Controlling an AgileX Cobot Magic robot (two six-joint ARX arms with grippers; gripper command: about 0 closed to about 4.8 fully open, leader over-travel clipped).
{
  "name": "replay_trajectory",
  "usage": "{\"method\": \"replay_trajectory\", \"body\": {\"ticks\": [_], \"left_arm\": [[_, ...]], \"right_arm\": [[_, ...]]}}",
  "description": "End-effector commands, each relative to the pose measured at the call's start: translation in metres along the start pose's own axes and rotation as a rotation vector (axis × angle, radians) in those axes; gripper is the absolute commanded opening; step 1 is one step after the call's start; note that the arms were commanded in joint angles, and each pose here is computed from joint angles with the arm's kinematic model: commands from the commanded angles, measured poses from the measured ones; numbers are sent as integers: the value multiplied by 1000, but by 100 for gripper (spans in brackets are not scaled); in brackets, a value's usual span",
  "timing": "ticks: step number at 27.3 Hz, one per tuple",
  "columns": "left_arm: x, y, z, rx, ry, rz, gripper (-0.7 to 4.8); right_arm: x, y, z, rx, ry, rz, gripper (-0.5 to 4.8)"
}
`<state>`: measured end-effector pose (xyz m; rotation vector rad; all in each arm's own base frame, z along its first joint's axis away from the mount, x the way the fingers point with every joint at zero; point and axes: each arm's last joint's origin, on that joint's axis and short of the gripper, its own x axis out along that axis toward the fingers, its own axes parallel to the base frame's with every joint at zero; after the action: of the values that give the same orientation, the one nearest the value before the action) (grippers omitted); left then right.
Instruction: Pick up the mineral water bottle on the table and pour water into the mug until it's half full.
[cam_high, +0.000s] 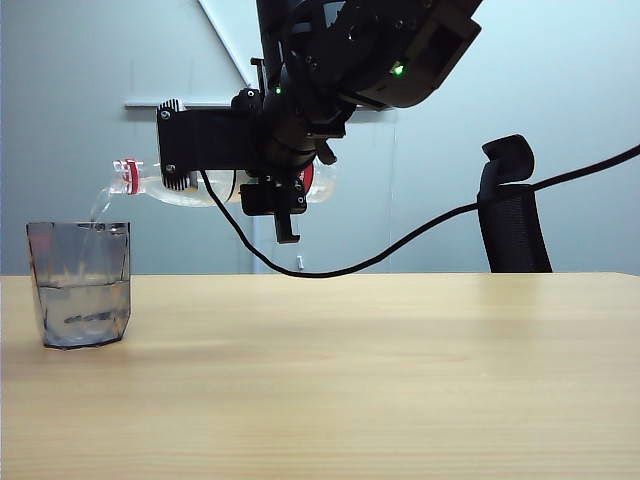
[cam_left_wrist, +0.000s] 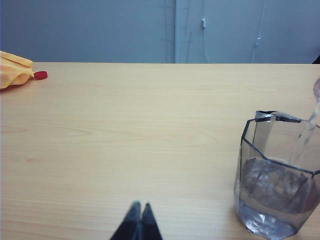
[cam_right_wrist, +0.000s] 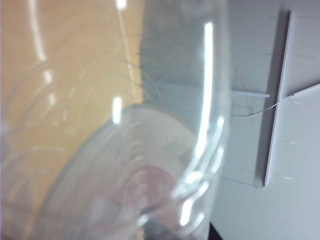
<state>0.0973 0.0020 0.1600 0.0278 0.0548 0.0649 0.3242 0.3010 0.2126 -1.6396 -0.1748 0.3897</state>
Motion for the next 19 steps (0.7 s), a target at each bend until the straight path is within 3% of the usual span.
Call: {"method": "replay_trajectory", "body": {"ticks": [1, 8, 12, 17, 19], "left_arm": [[0, 0, 1, 0, -9, -1, -2], [0, 0, 1, 0, -9, -1, -2], [0, 0, 1, 0, -9, -1, -2], [0, 0, 1, 0, -9, -1, -2], [0, 0, 1, 0, -9, -1, -2]], "right_arm": [[-2, -13, 0, 37, 5, -59, 241], [-2, -12, 1, 184, 0, -50, 241], [-3, -5, 2, 225, 3, 19, 241], [-4, -4, 3, 516, 6, 33, 241], [-4, -5, 2, 702, 17, 28, 241]]}}
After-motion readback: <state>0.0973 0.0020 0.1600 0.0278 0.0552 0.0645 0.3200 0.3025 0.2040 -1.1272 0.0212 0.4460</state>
